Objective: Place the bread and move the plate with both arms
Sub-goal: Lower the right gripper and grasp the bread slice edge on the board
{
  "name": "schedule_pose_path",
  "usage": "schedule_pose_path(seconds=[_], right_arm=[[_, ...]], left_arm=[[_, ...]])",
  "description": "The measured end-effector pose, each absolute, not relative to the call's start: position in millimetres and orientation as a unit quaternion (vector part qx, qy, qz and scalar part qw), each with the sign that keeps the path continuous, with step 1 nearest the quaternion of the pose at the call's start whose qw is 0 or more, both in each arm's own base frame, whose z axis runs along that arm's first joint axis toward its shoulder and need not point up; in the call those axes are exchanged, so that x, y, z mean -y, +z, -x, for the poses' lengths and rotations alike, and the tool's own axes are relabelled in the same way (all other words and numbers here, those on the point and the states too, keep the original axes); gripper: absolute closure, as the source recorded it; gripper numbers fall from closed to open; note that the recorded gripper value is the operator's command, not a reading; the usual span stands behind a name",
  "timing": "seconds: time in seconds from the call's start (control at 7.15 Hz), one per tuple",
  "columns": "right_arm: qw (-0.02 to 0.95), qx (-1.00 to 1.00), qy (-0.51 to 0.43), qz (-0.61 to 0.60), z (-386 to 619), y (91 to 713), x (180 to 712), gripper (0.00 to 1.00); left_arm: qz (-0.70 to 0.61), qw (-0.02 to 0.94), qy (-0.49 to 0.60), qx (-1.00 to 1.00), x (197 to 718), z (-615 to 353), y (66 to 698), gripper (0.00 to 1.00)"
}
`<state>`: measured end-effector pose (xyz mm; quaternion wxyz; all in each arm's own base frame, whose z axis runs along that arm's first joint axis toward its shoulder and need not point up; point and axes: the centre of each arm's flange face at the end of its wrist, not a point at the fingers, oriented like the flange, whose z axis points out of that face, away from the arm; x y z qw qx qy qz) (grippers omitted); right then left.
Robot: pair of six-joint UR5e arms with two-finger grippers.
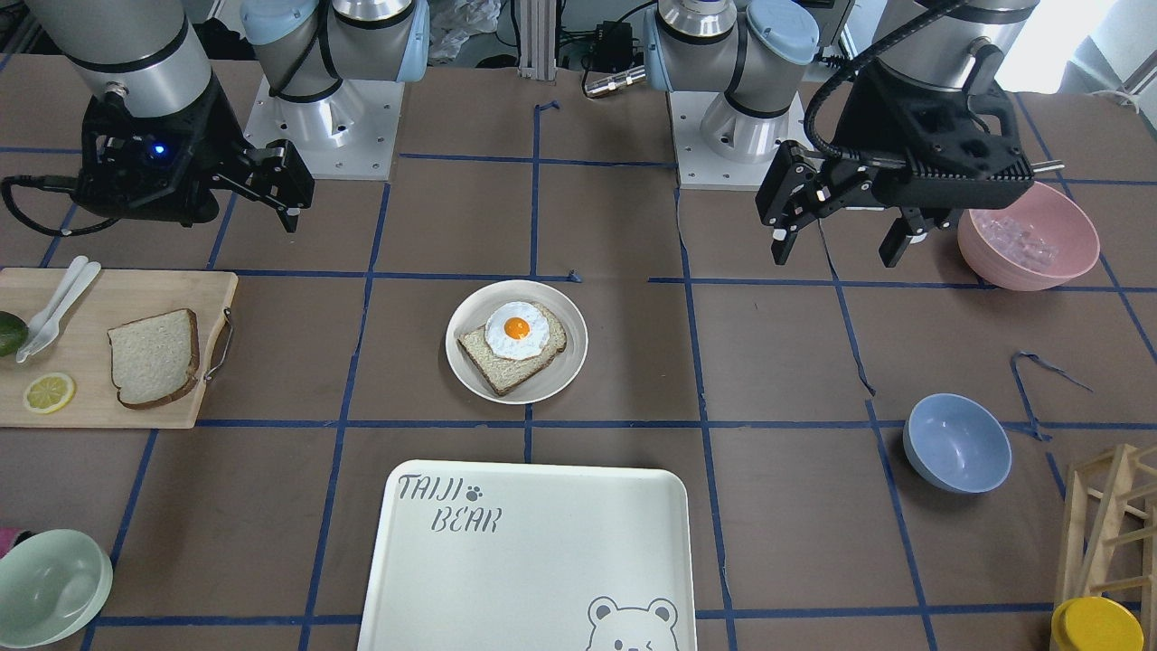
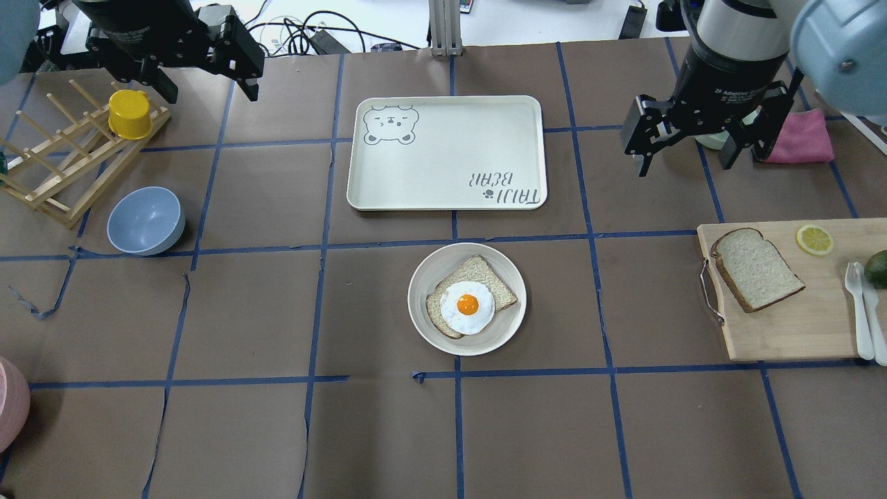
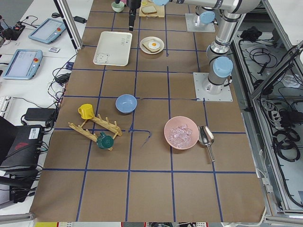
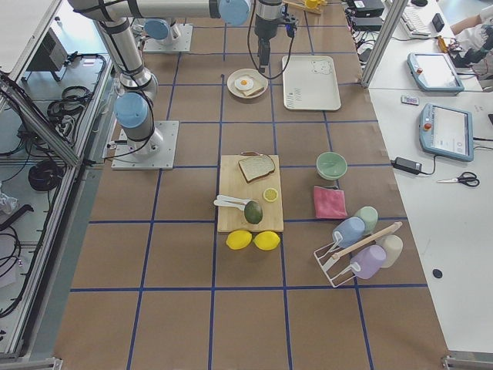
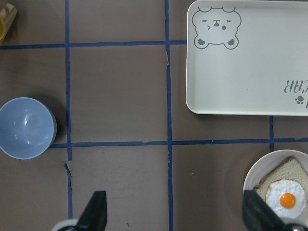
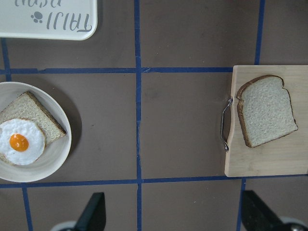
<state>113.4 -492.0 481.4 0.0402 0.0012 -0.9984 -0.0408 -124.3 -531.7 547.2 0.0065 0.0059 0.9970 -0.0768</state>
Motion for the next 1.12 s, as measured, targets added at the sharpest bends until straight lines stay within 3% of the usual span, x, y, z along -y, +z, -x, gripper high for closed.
schedule_pose_path(seconds=[0.56,1.12], right_arm=[[0.034,0.994,-0.091,0.05,-40.1,409.8,522.1,0.0],[0.065,0.995,-0.073,0.017,17.5,317.7,522.9,0.0]], left_arm=[[-0.006,0.006,-0.077,-0.997,531.4,124.3,547.5,0.0],[-0.006,0.007,-0.077,-0.997,531.7,124.3,547.2,0.0]])
